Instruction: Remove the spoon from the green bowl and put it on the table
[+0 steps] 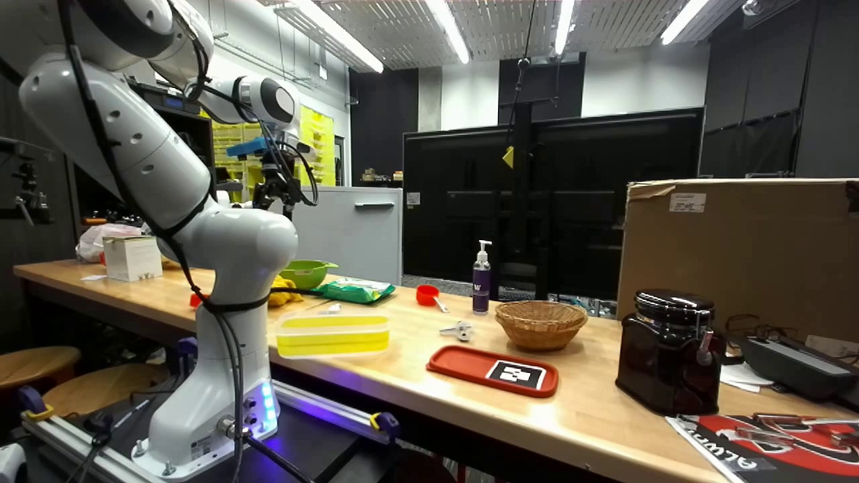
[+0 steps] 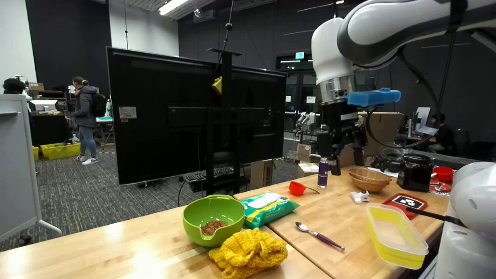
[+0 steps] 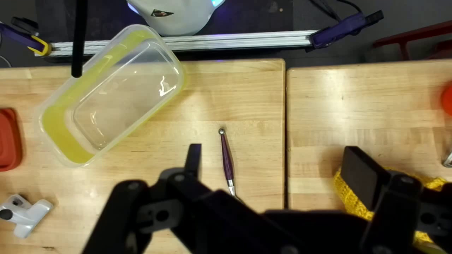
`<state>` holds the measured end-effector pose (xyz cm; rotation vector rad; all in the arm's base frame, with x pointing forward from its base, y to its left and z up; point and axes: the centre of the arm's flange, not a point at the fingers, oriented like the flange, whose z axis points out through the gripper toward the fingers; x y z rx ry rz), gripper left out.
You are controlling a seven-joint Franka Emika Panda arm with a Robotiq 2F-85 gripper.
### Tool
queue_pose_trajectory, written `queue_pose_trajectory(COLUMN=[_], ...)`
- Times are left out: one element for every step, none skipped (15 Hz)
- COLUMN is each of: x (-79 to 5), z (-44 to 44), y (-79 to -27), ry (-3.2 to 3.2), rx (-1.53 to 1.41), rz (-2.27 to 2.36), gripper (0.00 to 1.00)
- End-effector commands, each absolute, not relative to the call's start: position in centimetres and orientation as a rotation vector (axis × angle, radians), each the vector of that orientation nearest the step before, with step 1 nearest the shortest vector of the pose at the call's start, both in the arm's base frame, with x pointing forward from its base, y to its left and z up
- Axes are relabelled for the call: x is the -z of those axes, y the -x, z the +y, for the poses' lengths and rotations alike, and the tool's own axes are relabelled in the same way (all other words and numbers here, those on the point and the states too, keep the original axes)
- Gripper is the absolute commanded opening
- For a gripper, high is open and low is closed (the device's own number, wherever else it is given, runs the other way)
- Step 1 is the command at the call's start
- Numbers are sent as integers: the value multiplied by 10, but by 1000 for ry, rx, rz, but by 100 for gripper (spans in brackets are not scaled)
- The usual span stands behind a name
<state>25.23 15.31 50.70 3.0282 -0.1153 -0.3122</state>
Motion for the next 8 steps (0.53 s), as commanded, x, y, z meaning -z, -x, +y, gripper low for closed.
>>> queue_pose_trajectory(x=[-514, -513, -513, -513, -512, -512, -512, -512], z=[155, 155, 155, 155, 157, 157, 157, 157], y=[-241, -240, -239, -238, -245, -245, -244, -244], ry=[-3014, -3016, -3016, -3017, -3021, -3021, -3021, -3021], rx=[251, 240, 242, 238, 266, 264, 262, 261], rz=[-156, -156, -165, -167, -133, -135, -136, -138], gripper=[100, 100, 100, 100, 100, 100, 100, 100])
